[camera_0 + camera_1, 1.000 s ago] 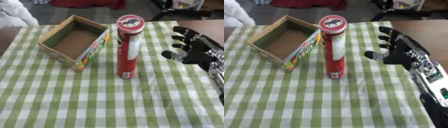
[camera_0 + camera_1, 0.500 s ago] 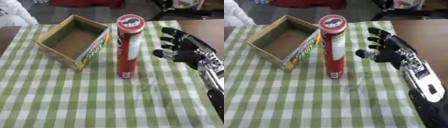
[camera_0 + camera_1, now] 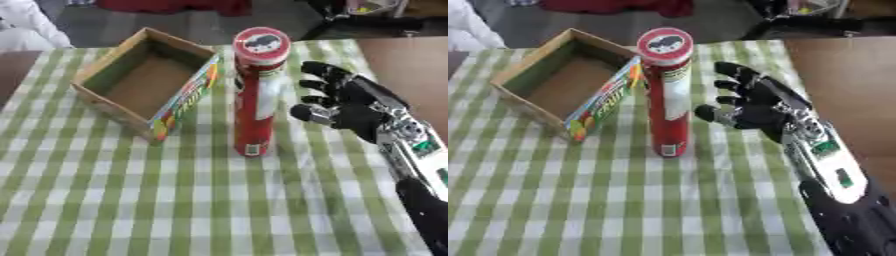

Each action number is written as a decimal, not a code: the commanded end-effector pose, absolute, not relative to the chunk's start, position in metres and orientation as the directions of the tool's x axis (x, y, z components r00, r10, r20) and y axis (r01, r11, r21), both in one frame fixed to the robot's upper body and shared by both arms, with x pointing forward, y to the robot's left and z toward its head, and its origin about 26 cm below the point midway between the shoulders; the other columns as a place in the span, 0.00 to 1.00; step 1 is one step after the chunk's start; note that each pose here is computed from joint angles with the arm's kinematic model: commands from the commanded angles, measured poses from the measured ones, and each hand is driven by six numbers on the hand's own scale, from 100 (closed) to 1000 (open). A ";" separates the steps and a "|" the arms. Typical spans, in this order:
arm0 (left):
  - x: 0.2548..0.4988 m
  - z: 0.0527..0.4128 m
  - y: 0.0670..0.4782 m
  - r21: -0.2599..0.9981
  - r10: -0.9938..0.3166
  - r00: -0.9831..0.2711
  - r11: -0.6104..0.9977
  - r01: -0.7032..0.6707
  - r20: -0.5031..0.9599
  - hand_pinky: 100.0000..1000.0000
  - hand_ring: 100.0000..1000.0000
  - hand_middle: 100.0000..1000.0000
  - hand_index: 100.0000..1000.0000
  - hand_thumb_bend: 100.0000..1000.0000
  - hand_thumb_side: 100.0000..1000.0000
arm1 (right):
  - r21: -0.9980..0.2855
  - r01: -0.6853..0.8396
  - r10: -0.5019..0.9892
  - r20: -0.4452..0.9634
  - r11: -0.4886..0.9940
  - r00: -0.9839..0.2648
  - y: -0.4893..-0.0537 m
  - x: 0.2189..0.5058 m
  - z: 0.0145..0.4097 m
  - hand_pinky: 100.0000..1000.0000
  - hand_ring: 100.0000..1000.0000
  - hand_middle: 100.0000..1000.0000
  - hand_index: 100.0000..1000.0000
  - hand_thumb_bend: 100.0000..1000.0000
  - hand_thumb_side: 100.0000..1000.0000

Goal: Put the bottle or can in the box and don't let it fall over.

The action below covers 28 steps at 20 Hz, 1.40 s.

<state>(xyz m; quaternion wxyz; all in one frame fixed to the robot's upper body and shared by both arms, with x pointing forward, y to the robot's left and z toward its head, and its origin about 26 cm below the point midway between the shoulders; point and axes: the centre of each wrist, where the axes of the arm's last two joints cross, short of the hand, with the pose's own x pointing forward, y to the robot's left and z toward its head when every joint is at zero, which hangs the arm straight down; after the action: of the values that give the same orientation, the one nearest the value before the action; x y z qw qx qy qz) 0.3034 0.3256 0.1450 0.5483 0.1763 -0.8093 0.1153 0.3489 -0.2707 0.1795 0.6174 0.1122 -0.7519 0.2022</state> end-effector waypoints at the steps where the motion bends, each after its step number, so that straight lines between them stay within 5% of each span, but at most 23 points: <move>1: 0.304 0.153 0.326 0.011 -0.169 -0.358 0.914 -0.405 0.918 0.84 0.87 0.75 0.76 0.59 0.66 | -0.165 -0.462 0.053 0.968 0.871 -0.245 -0.268 0.347 0.192 0.89 0.98 1.00 0.93 0.59 0.03; 28: 0.305 0.153 0.323 0.001 -0.156 -0.364 0.920 -0.391 0.918 0.84 0.87 0.75 0.76 0.58 0.67 | -0.208 -0.477 0.072 0.955 0.854 -0.288 -0.248 0.364 0.198 0.91 0.99 1.00 0.93 0.57 0.03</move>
<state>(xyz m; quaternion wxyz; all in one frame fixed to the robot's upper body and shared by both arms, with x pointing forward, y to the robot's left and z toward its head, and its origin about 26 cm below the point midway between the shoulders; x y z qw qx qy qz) 0.3049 0.3219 0.1456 0.5491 0.1653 -0.8112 0.1148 0.3627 -0.2469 0.1900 0.5924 0.1402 -0.7587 0.2318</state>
